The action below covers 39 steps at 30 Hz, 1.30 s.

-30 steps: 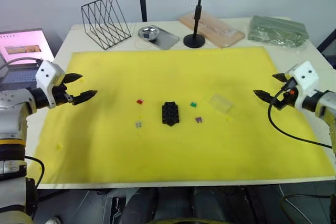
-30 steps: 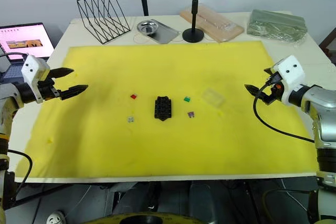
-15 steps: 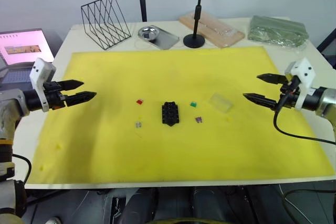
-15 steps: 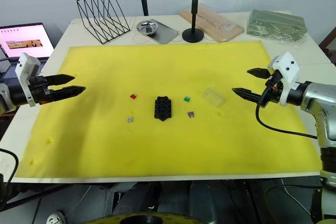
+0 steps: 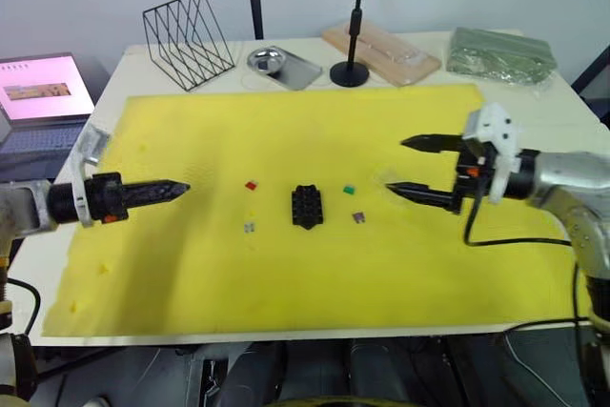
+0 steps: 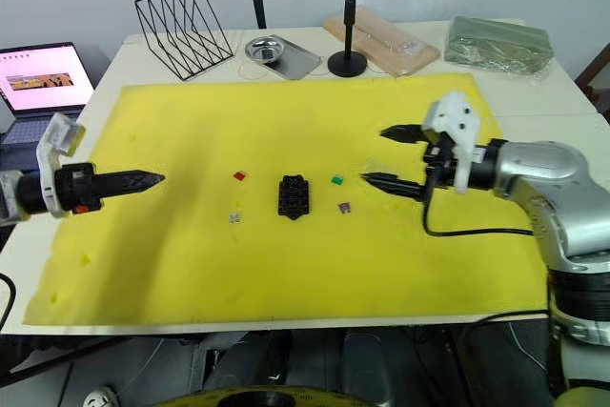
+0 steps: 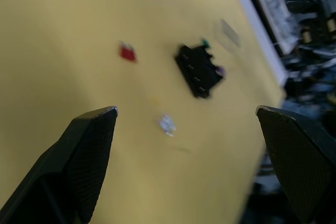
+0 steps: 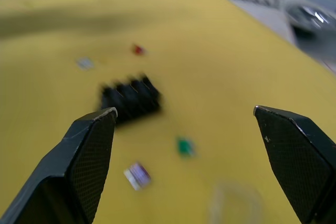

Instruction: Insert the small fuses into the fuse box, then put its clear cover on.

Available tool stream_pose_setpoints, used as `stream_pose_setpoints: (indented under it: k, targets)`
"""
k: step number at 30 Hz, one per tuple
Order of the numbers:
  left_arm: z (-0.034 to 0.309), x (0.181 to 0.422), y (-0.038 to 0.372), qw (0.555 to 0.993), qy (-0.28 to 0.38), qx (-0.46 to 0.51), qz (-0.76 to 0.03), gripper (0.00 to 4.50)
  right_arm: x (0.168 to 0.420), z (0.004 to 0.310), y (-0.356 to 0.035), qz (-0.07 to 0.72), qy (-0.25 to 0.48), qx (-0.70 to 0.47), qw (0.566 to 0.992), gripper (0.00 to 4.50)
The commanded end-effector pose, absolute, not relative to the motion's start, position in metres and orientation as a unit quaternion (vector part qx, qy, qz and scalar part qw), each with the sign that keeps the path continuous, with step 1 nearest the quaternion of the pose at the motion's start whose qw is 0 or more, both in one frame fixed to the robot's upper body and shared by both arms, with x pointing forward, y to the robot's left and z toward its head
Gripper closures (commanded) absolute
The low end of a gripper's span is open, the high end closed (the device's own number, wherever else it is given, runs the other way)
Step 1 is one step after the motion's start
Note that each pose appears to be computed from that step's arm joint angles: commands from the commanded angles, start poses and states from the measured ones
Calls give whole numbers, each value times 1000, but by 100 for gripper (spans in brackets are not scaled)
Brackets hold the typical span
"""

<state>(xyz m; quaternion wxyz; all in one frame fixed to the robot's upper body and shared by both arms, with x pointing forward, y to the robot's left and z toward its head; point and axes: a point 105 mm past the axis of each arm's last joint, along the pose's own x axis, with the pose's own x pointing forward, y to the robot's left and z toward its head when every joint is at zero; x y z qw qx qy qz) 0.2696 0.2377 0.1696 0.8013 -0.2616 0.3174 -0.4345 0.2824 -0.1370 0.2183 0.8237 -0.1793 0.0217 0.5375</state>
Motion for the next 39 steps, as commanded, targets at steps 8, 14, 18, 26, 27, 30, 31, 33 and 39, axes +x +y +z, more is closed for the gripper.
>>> stream_pose_setpoints:
  k: [8, 14, 18, 26, 27, 30, 31, 33, 39]
  targets:
    - [157, 265, 214, 735, 328, -401, -437, 4, 252, 204, -91, 605, 2, -218, 766, 5]
    - [144, 267, 206, 725, 348, -422, -418, 4, 249, 204, -84, 610, -2, -208, 765, 5]
    - [136, 265, 200, 719, 361, -429, -412, 4, 249, 205, -82, 611, -6, -205, 764, 5]
    - [124, 265, 186, 719, 365, -432, -404, 4, 250, 206, -83, 611, -4, -202, 765, 5]
    - [122, 265, 184, 718, 364, -435, -403, 4, 251, 206, -83, 611, -2, -203, 765, 5]
    - [120, 269, 179, 729, 348, -435, -398, 4, 252, 205, -84, 609, 1, -208, 765, 5]
    - [119, 270, 179, 730, 346, -438, -393, 4, 252, 205, -84, 609, 0, -209, 765, 5]
    - [116, 271, 178, 729, 344, -448, -387, 4, 252, 209, -81, 610, -6, -206, 765, 5]
    - [110, 271, 175, 728, 351, -453, -377, 4, 249, 212, -79, 614, -8, -204, 762, 5]
